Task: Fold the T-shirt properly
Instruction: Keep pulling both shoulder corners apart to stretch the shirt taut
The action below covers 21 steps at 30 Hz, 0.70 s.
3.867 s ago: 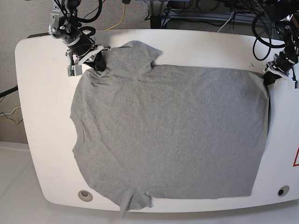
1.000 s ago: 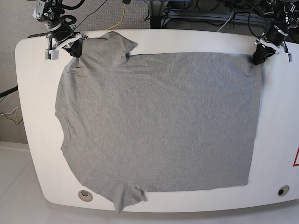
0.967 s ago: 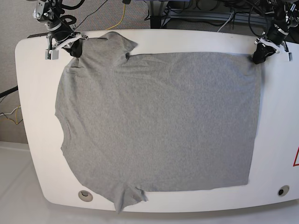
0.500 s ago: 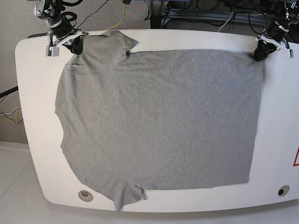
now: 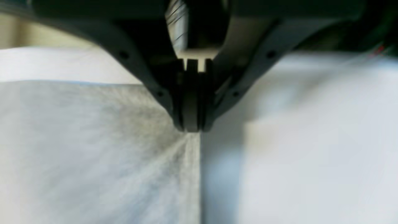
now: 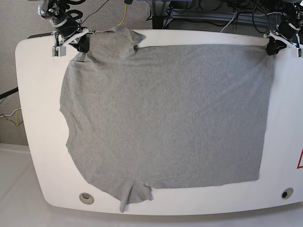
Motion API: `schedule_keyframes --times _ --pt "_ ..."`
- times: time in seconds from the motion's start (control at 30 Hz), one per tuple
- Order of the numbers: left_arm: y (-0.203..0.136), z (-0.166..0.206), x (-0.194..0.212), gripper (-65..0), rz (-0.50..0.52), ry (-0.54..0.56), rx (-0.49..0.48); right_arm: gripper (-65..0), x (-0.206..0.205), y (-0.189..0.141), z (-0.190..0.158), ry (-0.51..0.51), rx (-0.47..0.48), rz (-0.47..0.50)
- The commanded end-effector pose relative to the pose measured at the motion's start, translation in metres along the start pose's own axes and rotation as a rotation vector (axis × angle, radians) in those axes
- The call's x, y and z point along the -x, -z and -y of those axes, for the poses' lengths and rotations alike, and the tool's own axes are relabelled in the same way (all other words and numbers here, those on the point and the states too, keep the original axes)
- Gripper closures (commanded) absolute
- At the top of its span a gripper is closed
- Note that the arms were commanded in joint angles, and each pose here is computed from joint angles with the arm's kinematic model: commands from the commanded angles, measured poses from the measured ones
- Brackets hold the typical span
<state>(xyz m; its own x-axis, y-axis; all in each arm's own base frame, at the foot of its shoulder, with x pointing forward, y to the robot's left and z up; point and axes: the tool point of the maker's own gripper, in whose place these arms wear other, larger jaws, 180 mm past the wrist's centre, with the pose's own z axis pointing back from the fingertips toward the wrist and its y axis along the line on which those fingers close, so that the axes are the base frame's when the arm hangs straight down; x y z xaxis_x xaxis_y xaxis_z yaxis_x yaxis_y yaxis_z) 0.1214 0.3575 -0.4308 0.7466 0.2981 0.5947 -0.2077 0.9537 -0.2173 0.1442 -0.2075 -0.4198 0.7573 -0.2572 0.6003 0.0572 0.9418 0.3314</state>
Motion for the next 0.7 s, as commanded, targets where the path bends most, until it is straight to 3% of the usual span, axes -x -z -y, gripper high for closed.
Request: schedule_keyframes --times 0.0,0.67 --pt "-0.015 -0.023 0.036 -2.6 -0.215 0.066 -0.129 0.0 -0.017 -0.009 -0.007 -0.048 -0.01 0.039" --pt "-0.013 -0.001 -0.036 -2.6 -0.157 0.162 -0.137 0.0 -0.068 -0.009 -0.032 -0.111 -0.063 0.168"
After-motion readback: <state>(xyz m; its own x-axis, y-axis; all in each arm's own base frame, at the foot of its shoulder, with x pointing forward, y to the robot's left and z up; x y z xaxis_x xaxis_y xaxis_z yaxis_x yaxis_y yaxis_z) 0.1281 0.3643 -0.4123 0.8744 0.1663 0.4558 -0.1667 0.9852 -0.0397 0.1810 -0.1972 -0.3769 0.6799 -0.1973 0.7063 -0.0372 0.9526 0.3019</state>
